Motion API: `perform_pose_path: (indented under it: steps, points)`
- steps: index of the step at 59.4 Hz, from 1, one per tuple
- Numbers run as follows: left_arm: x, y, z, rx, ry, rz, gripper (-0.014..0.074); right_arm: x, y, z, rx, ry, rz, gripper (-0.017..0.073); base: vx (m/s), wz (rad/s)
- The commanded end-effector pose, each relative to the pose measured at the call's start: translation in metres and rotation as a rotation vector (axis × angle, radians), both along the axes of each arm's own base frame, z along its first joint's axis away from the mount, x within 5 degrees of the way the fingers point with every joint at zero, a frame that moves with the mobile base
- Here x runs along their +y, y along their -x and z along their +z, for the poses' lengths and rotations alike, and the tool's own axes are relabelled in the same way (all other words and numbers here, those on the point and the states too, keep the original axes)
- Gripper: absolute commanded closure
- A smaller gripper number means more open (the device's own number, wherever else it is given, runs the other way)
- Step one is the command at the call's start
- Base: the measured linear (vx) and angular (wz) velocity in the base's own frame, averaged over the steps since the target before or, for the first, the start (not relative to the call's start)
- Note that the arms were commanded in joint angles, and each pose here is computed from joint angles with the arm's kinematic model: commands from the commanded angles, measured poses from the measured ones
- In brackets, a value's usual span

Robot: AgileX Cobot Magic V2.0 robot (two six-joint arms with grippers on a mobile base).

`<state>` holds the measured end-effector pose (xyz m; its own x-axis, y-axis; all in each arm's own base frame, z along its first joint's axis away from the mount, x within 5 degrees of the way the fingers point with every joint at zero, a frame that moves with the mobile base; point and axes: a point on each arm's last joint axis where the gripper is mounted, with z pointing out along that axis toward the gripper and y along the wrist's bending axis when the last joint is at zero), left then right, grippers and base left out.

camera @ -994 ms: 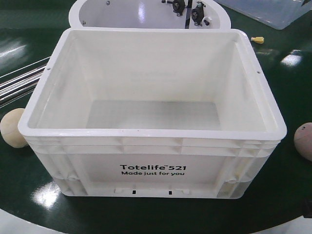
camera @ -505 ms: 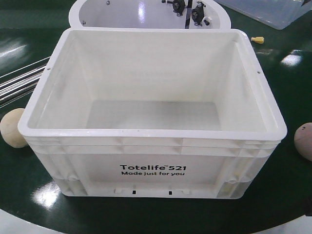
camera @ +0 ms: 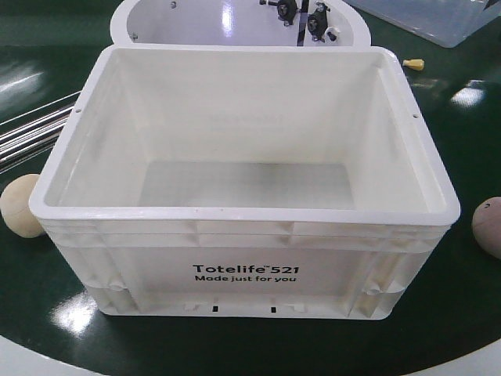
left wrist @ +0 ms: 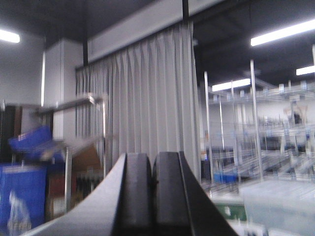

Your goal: Place moving items into box and shelve

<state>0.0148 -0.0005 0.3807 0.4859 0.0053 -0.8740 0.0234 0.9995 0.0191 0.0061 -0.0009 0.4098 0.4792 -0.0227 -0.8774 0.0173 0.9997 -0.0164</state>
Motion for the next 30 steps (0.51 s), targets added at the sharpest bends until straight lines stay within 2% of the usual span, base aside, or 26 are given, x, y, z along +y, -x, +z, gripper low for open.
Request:
perform_pose_path:
  steps: [1,6,13,18,30]
  points:
    - [0.0,-0.003,0.056,-0.13,0.013,0.005,0.06,0.001,-0.007,0.046,-0.084,0.029,-0.014,0.0565,0.0,0.0]
    - [0.0,-0.02,0.089,-0.148,0.014,0.006,0.06,0.001,-0.028,0.071,-0.093,0.043,-0.016,0.0565,0.0,0.0]
    - [-0.001,-0.052,0.108,-0.105,0.014,0.006,0.06,0.001,-0.073,0.079,-0.015,0.044,-0.01,0.0565,0.0,0.0]
    - [-0.002,-0.076,0.104,-0.038,0.021,0.001,0.06,0.001,-0.105,0.07,0.091,0.042,-0.01,0.0565,0.0,0.0]
    - [-0.004,-0.133,0.073,0.272,0.009,-0.005,0.0589,0.0,-0.162,0.038,0.353,0.0,-0.005,0.0564,0.0,0.0]
